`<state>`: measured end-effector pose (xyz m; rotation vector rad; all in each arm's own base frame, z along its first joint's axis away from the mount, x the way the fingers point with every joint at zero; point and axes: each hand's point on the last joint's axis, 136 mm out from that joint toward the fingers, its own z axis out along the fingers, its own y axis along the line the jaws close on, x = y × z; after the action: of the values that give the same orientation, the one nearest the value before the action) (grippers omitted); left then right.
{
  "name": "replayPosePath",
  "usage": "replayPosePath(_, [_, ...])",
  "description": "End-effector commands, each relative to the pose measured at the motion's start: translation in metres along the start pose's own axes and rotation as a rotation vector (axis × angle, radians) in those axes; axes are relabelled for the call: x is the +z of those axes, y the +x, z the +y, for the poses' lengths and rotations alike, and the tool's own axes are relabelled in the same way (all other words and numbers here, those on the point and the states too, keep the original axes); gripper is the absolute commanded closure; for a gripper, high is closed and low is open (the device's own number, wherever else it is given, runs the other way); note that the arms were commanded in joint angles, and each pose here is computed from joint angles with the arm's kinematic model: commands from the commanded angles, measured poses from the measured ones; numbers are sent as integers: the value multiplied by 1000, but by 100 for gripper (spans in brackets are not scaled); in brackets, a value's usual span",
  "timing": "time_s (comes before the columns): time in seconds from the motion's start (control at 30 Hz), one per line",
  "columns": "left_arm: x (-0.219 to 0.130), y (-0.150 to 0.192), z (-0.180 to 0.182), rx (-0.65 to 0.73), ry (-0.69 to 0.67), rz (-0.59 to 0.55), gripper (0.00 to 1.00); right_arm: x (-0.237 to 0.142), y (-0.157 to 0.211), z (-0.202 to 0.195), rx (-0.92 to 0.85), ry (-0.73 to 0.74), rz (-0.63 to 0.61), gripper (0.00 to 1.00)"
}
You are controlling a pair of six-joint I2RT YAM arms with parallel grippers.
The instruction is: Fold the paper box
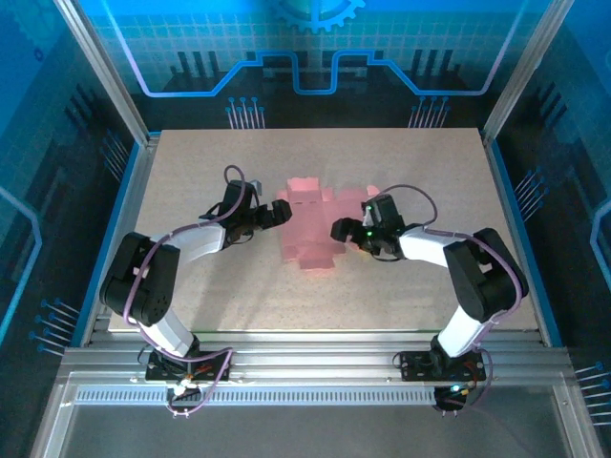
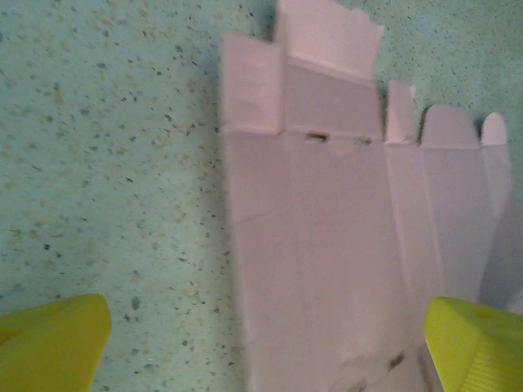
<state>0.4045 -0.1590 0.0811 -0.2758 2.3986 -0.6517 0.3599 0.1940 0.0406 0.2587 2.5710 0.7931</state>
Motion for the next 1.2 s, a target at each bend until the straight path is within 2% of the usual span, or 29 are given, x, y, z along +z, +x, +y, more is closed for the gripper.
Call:
replayPosePath(0.0, [-8,-22,-4,114,-43,-55,1,4,-3,-51,40,135,59,7])
replayPosePath(0.23, [11,-50,-17,232,-37,-35,1,11,-75,-68,96,106,30,8])
replayPosePath(0.37, [30,-60,-36,273,15,13,2,-8,-94,-41,-1,34,-48,7])
replayPosePath(0.5, [49,-71,-62,287,96,17,11,-34,-89,-14,-91,16,-123,7])
replayPosePath(0.67, [82,-68,-110,374,237,95,31,-60,-67,-18,-39,10,-208,7])
replayPosePath(0.77, [107,-56,-131,458,261,160,43,-74,-53,-22,-28,9,-227,7])
replayPosePath(0.8, [115,-53,-137,468,269,186,45,-78,-48,-24,-25,14,-228,7])
replayPosePath(0.93, [150,-46,-134,398,232,272,53,-95,-34,-31,-29,42,-242,7])
replayPosePath(1.0, [164,-45,-127,346,196,288,62,-102,-28,-34,-20,56,-244,7])
replayPosePath(1.17, [185,-38,-116,239,160,315,71,-116,-13,-37,86,60,-298,12])
